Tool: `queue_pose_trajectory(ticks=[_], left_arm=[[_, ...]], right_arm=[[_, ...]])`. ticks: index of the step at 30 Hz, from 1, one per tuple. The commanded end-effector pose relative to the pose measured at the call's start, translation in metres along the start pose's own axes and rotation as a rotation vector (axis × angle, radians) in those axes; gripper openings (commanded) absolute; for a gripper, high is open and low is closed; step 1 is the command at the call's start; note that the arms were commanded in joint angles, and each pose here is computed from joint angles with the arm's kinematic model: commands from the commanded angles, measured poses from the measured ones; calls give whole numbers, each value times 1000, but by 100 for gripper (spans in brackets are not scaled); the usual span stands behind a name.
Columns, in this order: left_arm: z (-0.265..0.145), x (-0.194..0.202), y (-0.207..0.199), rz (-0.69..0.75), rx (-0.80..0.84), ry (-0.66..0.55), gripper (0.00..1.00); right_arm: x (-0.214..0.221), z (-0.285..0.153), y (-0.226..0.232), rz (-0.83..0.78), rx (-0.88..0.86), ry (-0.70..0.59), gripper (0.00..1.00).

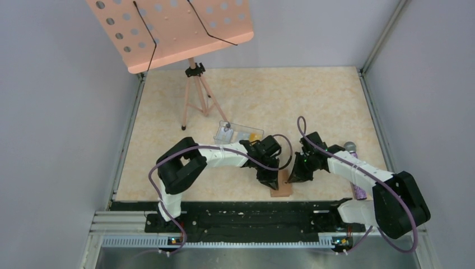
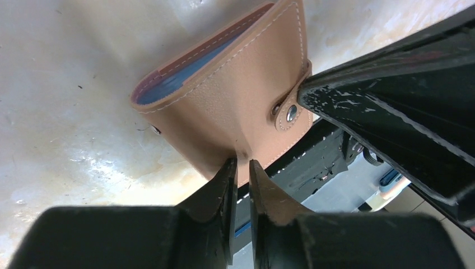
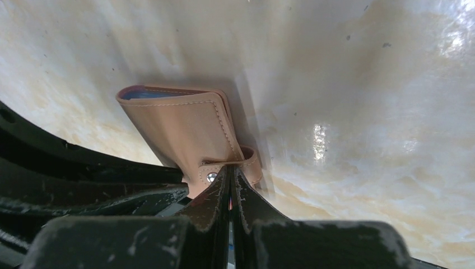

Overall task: Put the credit cards into the card holder
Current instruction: Close the card holder at the center of the board.

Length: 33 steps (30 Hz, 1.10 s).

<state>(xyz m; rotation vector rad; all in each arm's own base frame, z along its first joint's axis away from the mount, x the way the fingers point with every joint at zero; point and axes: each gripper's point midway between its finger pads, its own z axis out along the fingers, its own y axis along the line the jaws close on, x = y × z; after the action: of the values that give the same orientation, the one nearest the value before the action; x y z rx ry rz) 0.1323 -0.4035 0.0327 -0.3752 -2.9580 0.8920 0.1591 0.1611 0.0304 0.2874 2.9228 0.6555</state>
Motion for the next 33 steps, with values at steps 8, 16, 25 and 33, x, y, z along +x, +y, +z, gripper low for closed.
queue_pose_trajectory(ticks=[8,16,25,33], left_arm=[[-19,-24,-39,-46,314,-165,35],[-16,-27,-39,-129,414,-170,38],[-4,-34,-20,-159,255,-165,34],[-5,-32,-4,-157,145,-158,34]], right_arm=[[5,11,1,4,-24,9,0],[6,10,5,8,-54,7,0],[7,9,6,14,-66,2,0],[8,9,6,13,-67,1,0]])
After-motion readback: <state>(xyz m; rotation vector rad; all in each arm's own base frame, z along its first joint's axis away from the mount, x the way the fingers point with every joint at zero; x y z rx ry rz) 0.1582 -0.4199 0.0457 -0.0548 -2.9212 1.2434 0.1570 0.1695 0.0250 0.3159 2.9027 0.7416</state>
